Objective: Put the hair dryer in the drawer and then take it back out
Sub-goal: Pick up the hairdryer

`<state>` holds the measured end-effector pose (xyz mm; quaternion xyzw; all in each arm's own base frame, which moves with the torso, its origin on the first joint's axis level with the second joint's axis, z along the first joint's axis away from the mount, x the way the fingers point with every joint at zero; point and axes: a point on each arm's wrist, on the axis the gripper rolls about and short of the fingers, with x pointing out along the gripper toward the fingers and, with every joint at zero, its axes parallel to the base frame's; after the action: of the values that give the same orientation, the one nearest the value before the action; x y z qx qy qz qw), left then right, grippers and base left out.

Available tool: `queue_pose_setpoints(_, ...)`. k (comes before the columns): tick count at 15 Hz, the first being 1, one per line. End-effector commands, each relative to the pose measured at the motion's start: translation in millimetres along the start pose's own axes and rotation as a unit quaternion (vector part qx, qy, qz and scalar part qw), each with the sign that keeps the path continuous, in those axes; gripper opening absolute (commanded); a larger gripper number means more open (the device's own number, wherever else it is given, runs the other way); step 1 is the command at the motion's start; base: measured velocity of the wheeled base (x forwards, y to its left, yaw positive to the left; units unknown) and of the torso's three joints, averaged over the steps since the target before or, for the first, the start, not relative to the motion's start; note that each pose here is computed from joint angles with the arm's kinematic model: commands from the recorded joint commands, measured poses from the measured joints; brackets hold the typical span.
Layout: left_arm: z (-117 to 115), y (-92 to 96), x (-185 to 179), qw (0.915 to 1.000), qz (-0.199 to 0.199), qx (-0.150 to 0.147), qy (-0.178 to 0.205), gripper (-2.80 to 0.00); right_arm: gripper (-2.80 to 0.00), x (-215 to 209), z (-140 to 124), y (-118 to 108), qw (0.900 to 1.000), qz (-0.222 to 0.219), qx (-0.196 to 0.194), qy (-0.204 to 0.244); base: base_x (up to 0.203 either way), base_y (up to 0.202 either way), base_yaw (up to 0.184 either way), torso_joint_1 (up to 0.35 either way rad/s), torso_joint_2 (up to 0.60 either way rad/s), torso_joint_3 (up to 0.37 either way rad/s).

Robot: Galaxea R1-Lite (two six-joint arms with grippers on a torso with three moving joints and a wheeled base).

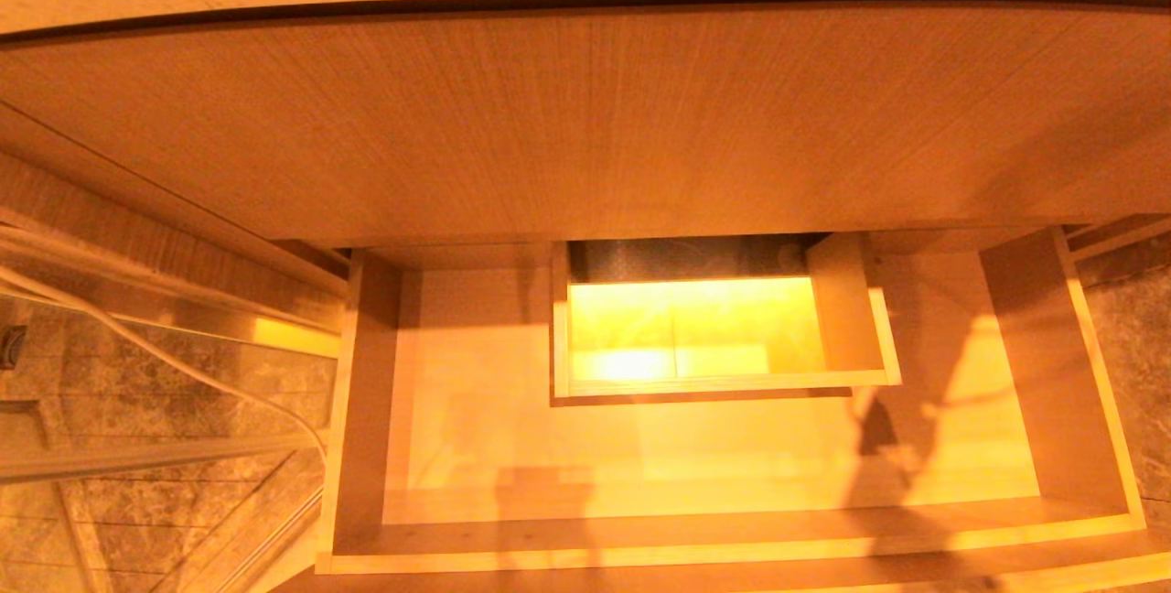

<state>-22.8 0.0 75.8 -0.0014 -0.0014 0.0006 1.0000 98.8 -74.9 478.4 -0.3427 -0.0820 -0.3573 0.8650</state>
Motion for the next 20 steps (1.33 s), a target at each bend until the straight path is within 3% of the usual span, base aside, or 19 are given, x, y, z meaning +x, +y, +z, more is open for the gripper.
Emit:
queue_pose_setpoints(1,0,0.0,0,1.0,0.0,0.0,0.0,-2.8,0.0,4,-2,1,1.0,-0.003,-0.003,0.007,0.0,0.0,0.0,0.0,0.0,0.0)
queue_pose_setpoints(13,0,0.0,0,1.0,0.0,0.0,0.0,-2.8,0.0,23,-5,3,1.0,-0.014,-0.016,-0.006,0.0,0.0,0.0,0.0,0.0,0.0)
queue_pose_setpoints(14,0,0.0,0,1.0,0.0,0.0,0.0,-2.8,-2.8,23,-4,3,1.0,-0.015,-0.015,-0.008,0.0,0.0,0.0,0.0,0.0,0.0)
queue_pose_setpoints(20,0,0.0,0,1.0,0.0,0.0,0.0,-2.8,-2.8,19,-2,2,1.0,-0.018,-0.015,-0.01,0.0,0.0,0.0,0.0,0.0,0.0)
